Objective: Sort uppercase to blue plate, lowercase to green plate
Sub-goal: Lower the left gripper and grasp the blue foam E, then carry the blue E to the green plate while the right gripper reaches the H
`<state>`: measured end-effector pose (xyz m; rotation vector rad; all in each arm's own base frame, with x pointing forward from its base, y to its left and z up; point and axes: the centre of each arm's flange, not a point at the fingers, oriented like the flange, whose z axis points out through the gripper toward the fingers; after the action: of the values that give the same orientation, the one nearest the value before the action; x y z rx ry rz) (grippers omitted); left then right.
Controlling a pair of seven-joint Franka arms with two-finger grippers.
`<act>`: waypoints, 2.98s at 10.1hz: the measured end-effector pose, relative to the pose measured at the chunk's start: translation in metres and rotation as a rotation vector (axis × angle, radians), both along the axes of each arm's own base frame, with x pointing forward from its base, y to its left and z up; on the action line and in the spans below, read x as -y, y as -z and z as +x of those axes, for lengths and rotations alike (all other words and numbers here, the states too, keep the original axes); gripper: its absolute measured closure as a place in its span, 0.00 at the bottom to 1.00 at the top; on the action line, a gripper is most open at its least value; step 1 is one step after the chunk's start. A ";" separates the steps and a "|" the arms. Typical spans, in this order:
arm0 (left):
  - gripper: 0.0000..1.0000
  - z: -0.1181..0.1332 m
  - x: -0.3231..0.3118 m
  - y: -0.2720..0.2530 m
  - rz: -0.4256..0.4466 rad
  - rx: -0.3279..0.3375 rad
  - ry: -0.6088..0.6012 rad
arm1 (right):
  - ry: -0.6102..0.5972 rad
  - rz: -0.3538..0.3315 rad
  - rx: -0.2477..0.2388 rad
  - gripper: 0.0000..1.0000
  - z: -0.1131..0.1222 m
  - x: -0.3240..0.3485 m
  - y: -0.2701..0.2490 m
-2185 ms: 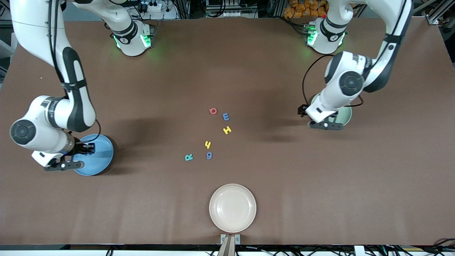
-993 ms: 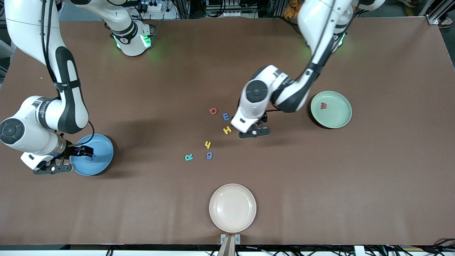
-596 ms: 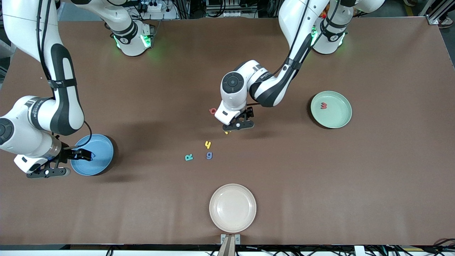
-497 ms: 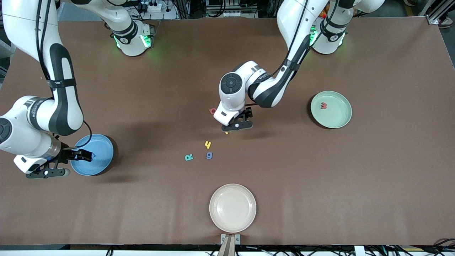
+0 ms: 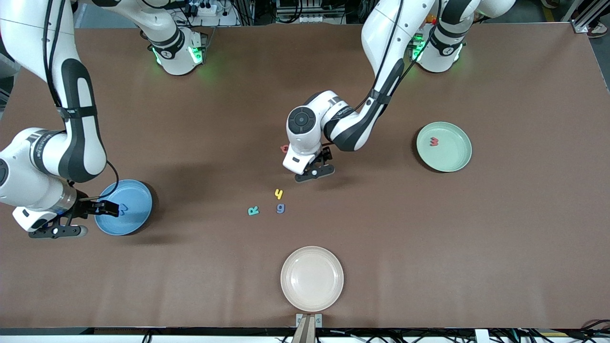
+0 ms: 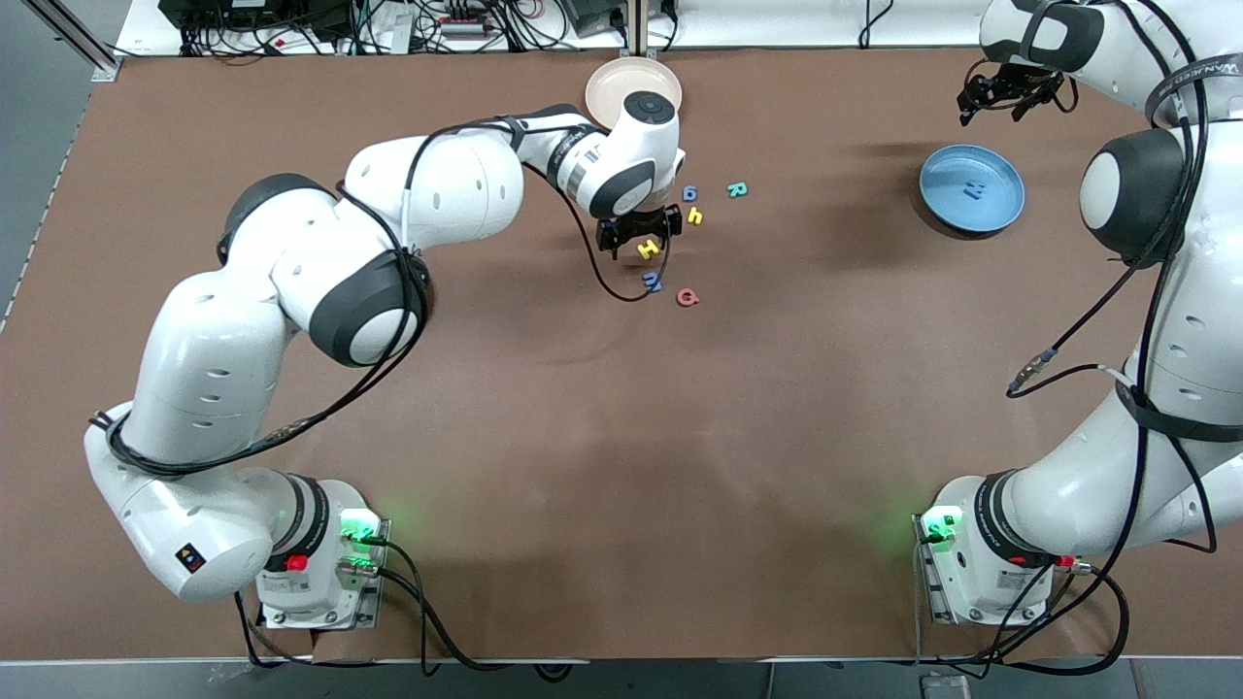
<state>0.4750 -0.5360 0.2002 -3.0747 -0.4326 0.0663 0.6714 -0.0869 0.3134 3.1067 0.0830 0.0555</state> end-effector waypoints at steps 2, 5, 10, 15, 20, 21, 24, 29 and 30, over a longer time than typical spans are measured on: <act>0.10 -0.002 0.002 -0.001 -0.011 -0.017 -0.045 | -0.004 0.002 0.000 0.00 0.000 -0.003 0.001; 0.14 -0.012 0.008 0.009 -0.007 -0.043 -0.064 | -0.021 0.009 -0.009 0.00 0.004 -0.018 0.010; 0.29 -0.021 0.010 0.021 0.004 -0.089 -0.087 | -0.033 0.016 -0.021 0.00 0.010 -0.042 0.024; 0.35 -0.026 0.011 0.030 0.012 -0.108 -0.107 | -0.033 0.011 -0.026 0.00 0.010 -0.041 0.032; 0.51 -0.026 0.013 0.028 0.009 -0.106 -0.128 | -0.033 0.011 -0.026 0.00 0.011 -0.041 0.032; 0.53 -0.026 0.013 0.027 0.008 -0.106 -0.131 | -0.033 0.011 -0.025 0.00 0.011 -0.041 0.032; 0.67 -0.026 0.014 0.027 0.007 -0.105 -0.138 | -0.034 0.010 -0.025 0.00 0.011 -0.041 0.032; 0.68 -0.026 0.014 0.027 0.008 -0.106 -0.142 | -0.033 0.012 -0.024 0.00 0.012 -0.050 0.032; 0.68 -0.026 0.014 0.027 0.008 -0.105 -0.149 | -0.024 0.012 -0.024 0.00 0.012 -0.053 0.032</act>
<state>0.4489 -0.5502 0.1731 -3.0076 -0.6535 0.2286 0.6834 -0.0340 0.2811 3.1192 0.1216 0.0196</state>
